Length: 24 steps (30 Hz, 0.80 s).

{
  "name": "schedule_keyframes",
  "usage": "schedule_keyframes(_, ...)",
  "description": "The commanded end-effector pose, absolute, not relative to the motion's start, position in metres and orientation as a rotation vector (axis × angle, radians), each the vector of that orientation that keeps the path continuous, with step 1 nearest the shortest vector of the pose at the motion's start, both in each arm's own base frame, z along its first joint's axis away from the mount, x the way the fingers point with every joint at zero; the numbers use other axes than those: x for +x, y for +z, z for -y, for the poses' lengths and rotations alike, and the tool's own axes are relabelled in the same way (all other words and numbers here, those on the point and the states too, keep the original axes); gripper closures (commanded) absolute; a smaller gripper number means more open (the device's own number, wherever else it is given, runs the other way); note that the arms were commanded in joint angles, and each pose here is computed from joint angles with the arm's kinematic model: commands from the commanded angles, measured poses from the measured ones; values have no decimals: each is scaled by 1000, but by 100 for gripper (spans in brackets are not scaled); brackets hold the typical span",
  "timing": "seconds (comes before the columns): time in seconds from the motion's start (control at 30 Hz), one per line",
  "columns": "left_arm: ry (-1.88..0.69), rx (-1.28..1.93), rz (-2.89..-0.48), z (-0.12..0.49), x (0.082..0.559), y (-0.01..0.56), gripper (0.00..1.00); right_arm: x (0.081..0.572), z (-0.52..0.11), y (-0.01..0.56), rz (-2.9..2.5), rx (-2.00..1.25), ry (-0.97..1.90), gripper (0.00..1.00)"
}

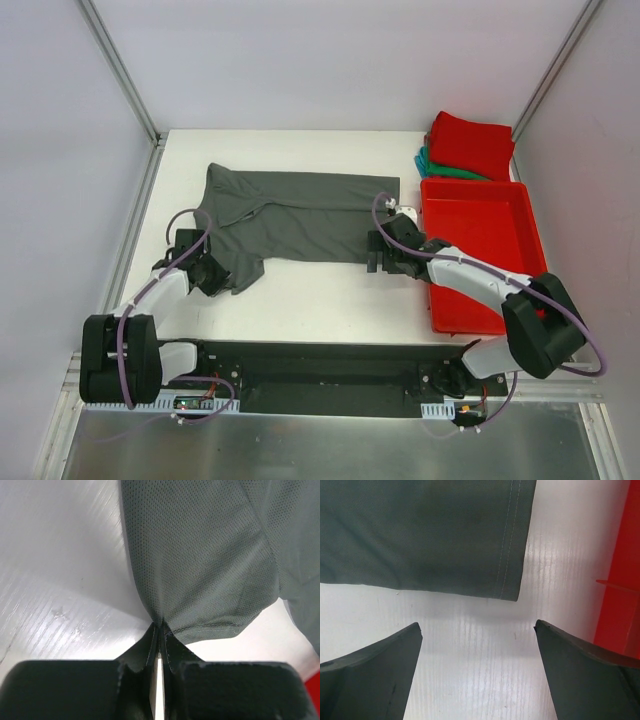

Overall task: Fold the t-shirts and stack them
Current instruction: Grap the side of the flattened tshirt closest away from the robot with both arms

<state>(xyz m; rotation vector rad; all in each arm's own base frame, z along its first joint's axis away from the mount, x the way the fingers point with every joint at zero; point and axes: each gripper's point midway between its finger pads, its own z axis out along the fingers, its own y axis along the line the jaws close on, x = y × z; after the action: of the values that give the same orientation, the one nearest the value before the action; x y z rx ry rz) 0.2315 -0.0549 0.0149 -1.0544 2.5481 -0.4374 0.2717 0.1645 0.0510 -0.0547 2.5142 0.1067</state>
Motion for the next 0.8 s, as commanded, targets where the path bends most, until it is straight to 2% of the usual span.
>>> schedule_keyframes(0.0,-381,-1095,-2556,50,212,10,100,284,-167,53,-2481,-29,83,4)
schedule_keyframes(0.13,-352,-1095,-2546,46,212,15,100,290,-171,48,-2511,-157,42,18)
schedule_keyframes(0.47,-230,-1151,-2536,32,210,14,100,288,-162,34,-2592,-146,90,27)
schedule_keyframes(0.53,-194,-1160,-2519,27,211,14,100,286,-161,30,-2608,-147,94,39)
schedule_keyframes(0.77,-206,-1171,-2503,27,215,21,100,278,-168,18,-2649,-165,155,43)
